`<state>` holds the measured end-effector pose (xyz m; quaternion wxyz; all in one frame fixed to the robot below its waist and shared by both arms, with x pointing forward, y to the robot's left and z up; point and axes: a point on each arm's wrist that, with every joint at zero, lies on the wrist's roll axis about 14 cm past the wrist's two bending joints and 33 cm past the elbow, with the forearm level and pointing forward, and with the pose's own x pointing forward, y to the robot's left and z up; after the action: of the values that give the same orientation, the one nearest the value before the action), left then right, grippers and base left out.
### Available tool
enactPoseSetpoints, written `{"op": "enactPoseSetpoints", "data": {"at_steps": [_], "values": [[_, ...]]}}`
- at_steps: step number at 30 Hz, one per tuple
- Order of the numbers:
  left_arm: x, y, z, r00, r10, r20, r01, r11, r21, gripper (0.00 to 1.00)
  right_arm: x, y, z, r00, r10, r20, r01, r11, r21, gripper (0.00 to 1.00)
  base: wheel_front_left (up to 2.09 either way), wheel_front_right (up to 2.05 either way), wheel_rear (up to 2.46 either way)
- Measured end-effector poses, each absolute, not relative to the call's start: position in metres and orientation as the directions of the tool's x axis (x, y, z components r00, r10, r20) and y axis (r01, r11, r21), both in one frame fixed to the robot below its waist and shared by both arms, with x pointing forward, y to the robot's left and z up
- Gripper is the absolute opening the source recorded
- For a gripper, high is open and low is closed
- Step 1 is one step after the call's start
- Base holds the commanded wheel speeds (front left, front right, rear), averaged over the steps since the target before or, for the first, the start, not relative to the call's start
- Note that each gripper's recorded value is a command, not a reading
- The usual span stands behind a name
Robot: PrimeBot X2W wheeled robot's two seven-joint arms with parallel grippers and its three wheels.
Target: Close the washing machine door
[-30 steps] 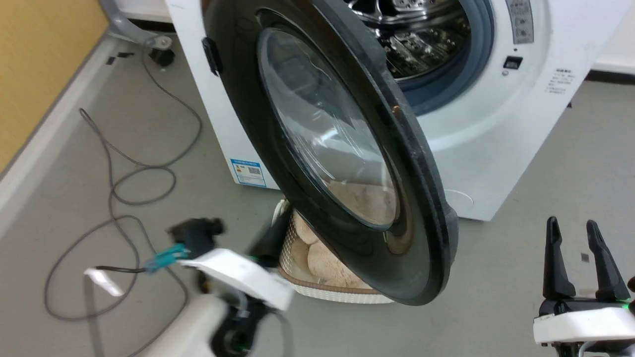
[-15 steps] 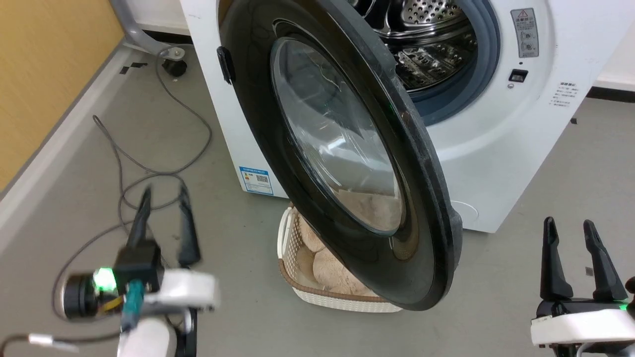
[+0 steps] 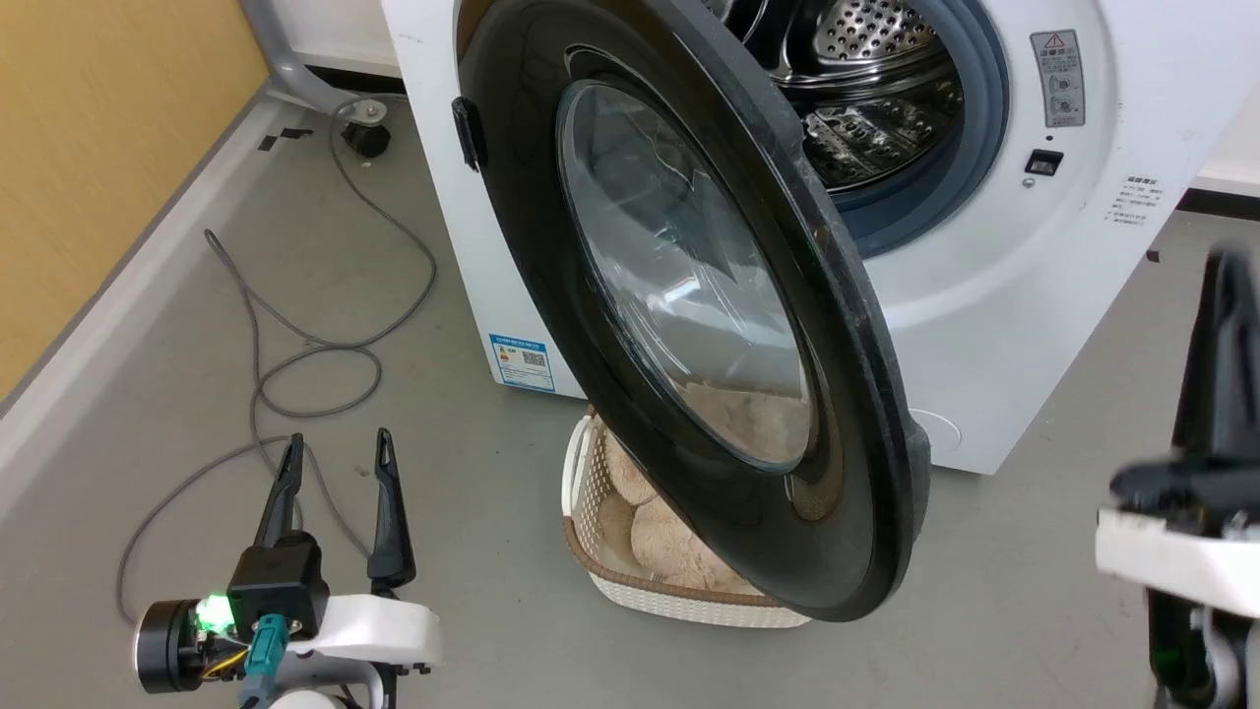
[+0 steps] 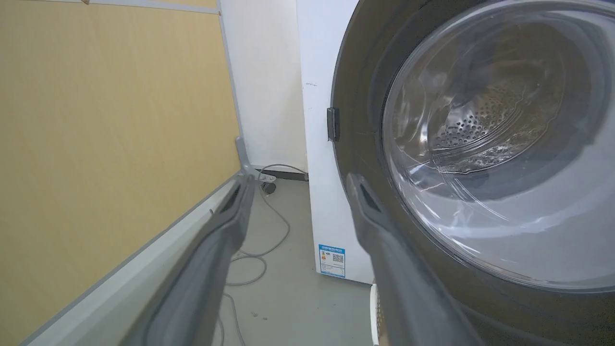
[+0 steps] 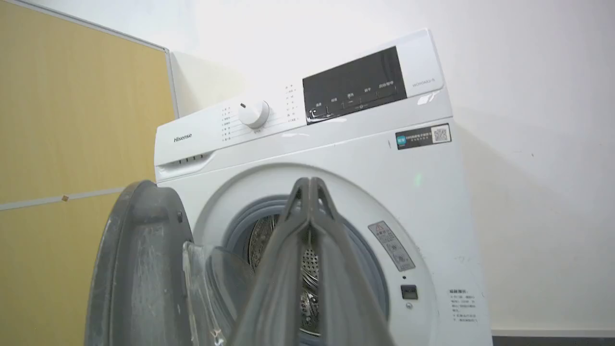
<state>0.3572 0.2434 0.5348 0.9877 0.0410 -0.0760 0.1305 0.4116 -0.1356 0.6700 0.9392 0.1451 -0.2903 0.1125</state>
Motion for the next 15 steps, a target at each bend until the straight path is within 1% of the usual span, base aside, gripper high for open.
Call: {"op": "enactPoseSetpoints", "data": {"at_steps": [4,7,11,15], "values": [[0.356,0.246,0.536,0.951,0.261,0.166,-0.273,0.960,0.057,1.00,0.392,-0.115,0.731,0.663,0.144,0.735,-0.458,0.854,0.247,0.00,0.00,0.00,0.00],[0.355,0.246,0.540,0.948,0.263,0.177,-0.277,0.959,0.064,1.00,0.373,-0.100,0.760,0.573,0.159,0.804,-0.573,0.779,0.255,0.00,0.00,0.00,0.00],[0.351,0.249,0.540,0.946,0.271,0.178,-0.286,0.956,0.065,1.00,0.350,-0.069,0.776,0.493,0.226,0.840,-0.711,0.661,0.239,0.00,0.00,0.00,0.00],[0.350,0.250,0.541,0.943,0.276,0.184,-0.292,0.954,0.069,1.00,0.332,-0.039,0.773,0.442,0.340,0.830,-0.798,0.571,0.192,0.00,0.00,0.00,0.00]]}}
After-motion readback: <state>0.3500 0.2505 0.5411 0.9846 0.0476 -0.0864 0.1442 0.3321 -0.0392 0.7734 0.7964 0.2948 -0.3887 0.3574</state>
